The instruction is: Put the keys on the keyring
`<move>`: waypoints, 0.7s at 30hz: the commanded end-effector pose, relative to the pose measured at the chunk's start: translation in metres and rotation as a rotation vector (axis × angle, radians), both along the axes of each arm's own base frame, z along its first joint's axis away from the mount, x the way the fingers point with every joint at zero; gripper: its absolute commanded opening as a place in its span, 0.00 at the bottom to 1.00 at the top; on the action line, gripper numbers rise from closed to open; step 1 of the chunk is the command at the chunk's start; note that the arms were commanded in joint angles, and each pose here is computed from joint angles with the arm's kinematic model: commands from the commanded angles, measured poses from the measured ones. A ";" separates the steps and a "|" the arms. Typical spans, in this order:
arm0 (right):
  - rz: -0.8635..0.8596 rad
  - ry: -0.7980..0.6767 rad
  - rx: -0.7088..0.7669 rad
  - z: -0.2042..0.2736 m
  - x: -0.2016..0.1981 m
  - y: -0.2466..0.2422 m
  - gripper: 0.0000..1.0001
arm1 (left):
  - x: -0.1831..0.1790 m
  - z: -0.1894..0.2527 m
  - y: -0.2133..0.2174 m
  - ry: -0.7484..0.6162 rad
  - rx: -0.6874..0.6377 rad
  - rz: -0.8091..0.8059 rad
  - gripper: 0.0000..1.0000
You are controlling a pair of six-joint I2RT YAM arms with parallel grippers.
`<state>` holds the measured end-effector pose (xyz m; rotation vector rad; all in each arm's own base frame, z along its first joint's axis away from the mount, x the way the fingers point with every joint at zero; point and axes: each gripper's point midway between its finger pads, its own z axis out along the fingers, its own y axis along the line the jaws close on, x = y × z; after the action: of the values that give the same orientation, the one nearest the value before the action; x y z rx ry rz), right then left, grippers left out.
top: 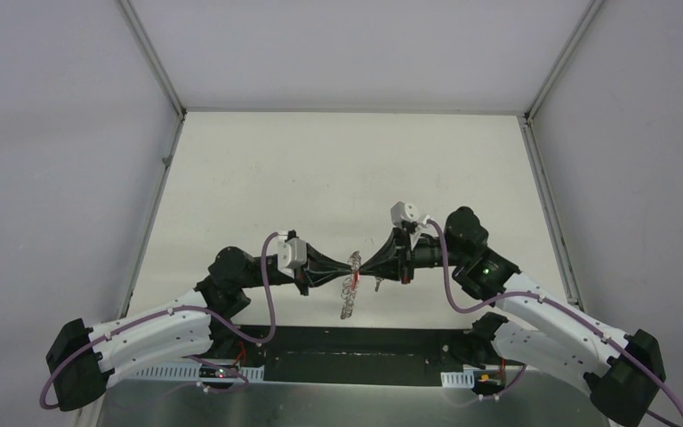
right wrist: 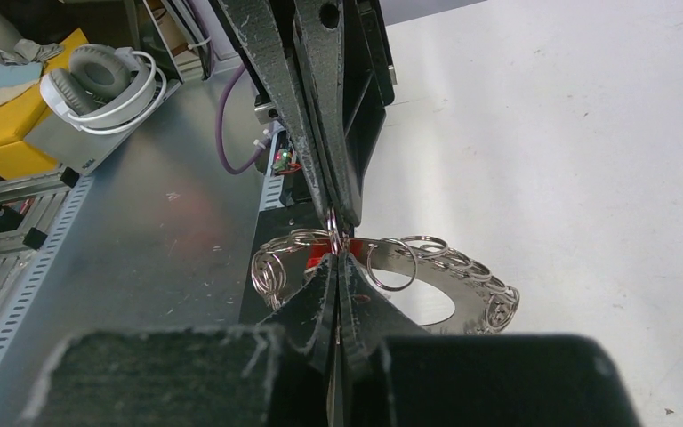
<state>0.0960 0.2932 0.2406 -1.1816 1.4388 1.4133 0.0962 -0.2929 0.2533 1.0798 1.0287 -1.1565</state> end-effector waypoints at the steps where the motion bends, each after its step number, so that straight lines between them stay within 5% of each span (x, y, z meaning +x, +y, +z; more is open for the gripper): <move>1: 0.002 -0.059 0.057 0.019 -0.001 -0.002 0.00 | -0.008 0.022 0.001 -0.047 -0.062 -0.027 0.00; 21: 0.030 0.041 -0.059 -0.013 -0.001 0.002 0.00 | -0.011 0.030 0.001 -0.065 -0.069 -0.044 0.00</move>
<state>0.0939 0.2911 0.2172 -1.1910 1.5446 1.4248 0.0939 -0.2921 0.2469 1.0984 1.0523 -1.1626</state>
